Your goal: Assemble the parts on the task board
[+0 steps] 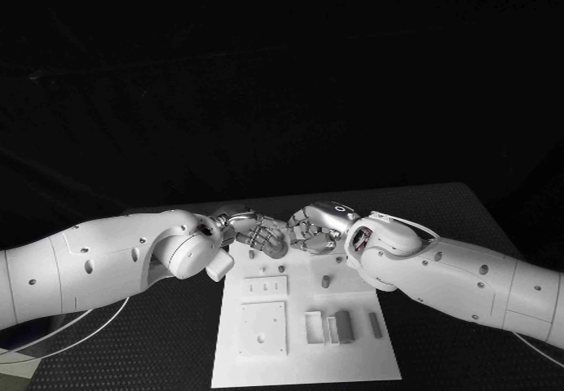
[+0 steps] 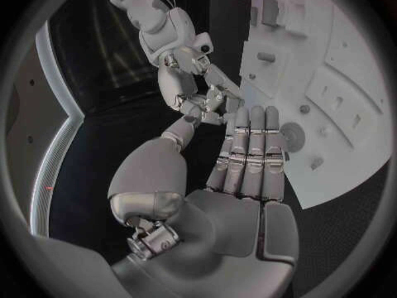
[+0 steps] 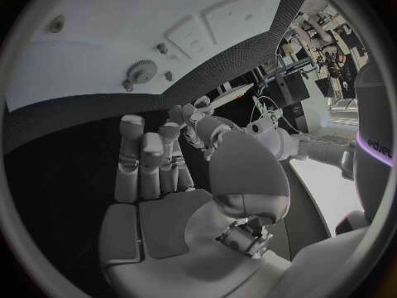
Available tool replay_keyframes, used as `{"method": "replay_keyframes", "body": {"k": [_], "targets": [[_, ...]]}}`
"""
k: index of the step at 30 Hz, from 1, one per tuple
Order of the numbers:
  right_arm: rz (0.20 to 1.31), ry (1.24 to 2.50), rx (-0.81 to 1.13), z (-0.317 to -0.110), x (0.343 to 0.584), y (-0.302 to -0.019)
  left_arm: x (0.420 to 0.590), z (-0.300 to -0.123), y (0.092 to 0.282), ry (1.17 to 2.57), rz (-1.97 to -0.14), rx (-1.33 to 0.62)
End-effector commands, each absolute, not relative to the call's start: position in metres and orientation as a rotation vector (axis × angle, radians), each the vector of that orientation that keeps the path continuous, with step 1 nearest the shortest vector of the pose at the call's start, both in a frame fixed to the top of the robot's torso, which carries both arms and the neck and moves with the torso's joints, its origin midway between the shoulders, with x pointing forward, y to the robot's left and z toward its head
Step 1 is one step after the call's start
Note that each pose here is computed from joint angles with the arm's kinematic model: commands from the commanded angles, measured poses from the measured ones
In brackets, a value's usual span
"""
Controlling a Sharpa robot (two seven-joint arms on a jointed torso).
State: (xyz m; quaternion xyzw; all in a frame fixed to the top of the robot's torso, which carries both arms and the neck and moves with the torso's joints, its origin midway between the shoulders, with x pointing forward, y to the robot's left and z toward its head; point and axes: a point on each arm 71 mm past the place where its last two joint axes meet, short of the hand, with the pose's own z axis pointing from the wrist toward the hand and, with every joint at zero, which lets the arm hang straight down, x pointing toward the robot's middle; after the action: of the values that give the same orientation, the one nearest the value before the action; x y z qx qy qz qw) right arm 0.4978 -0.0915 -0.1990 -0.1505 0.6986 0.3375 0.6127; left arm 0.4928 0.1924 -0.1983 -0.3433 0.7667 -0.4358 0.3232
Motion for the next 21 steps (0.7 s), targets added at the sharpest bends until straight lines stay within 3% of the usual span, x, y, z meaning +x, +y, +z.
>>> {"method": "replay_keyframes", "body": {"k": [1, 21], "targets": [[0.743, 1.618, -0.349, -0.199, 0.496, -0.088, 0.49, -0.199, 0.189, 2.038, -1.135, -0.907], [0.754, 1.597, -0.349, -0.197, 0.491, -0.078, 0.489, -0.201, 0.187, 2.068, -1.106, -0.898]]}}
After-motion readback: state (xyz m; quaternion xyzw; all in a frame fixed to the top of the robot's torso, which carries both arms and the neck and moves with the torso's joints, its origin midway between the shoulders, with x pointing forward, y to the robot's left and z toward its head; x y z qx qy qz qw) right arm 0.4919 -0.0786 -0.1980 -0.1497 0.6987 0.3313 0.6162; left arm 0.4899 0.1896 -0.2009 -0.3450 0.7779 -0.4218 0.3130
